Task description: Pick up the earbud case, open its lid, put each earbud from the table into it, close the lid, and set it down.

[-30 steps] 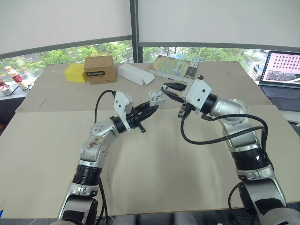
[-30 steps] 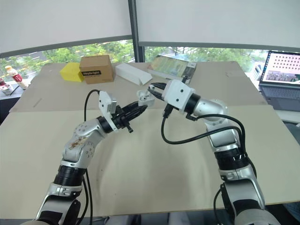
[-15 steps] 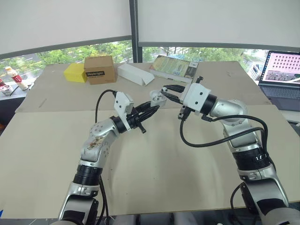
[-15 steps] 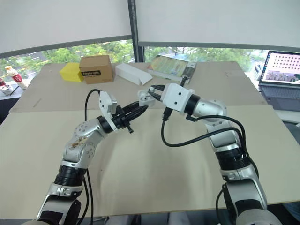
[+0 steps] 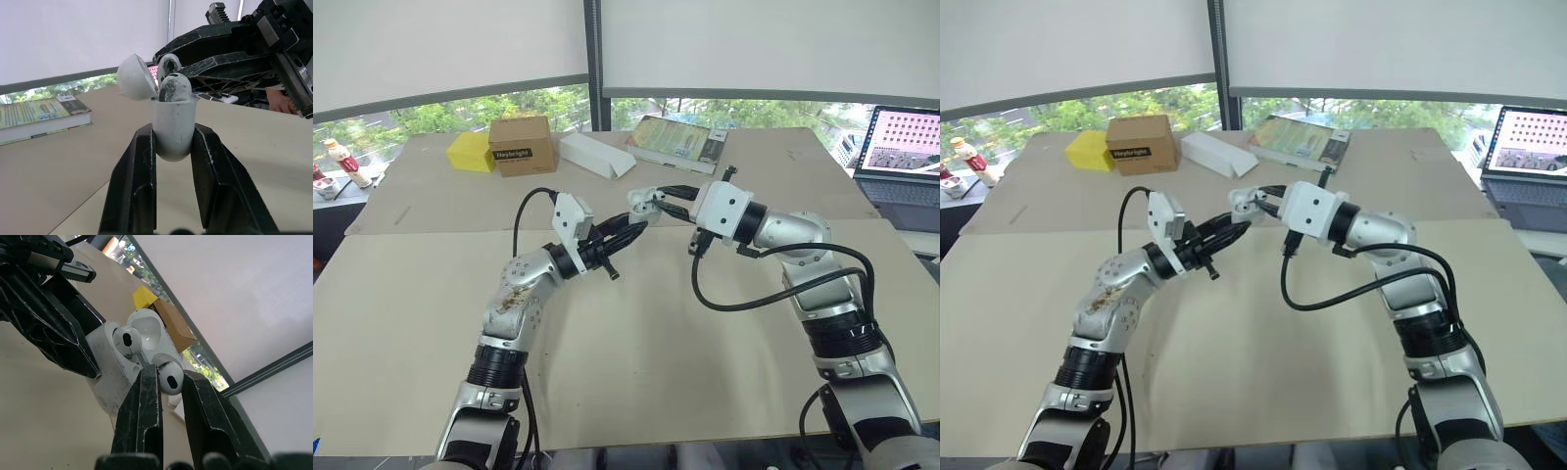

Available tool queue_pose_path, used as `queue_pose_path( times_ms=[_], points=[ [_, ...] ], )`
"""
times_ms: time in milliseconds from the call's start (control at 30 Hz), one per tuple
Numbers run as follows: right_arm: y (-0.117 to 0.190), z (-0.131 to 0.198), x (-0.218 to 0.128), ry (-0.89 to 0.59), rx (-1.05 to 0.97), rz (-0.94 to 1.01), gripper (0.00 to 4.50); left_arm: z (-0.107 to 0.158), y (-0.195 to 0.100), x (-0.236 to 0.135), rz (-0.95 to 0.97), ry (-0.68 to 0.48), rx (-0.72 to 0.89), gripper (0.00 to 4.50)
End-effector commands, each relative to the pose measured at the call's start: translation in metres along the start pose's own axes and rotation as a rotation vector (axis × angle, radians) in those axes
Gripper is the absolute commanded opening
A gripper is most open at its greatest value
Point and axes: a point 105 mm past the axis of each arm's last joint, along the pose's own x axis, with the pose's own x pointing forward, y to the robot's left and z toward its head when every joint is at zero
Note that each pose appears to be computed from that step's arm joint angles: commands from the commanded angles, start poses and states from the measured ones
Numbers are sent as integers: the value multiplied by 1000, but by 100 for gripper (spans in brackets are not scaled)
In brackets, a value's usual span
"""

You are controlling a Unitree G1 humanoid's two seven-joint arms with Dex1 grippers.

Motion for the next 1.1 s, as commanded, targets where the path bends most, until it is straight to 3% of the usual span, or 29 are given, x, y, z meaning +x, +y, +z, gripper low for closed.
queue_pose_path(
  times_ms=[33, 133, 233, 1100],
  points=[
    [0, 13, -1, -47, -22, 12, 28, 14, -5, 3, -22, -49, 49, 50],
    [-1, 13, -2, -51, -14, 8, 28, 14, -5, 3, -24, -49, 49, 50],
    [-3, 14, -1, -54, -15, -1, 166, 14, -6, 3, -25, -47, 48, 50],
    [-7, 18, -11, -89, 14, 46, 166, 12, -5, 3, -15, -45, 48, 50]
  ],
)
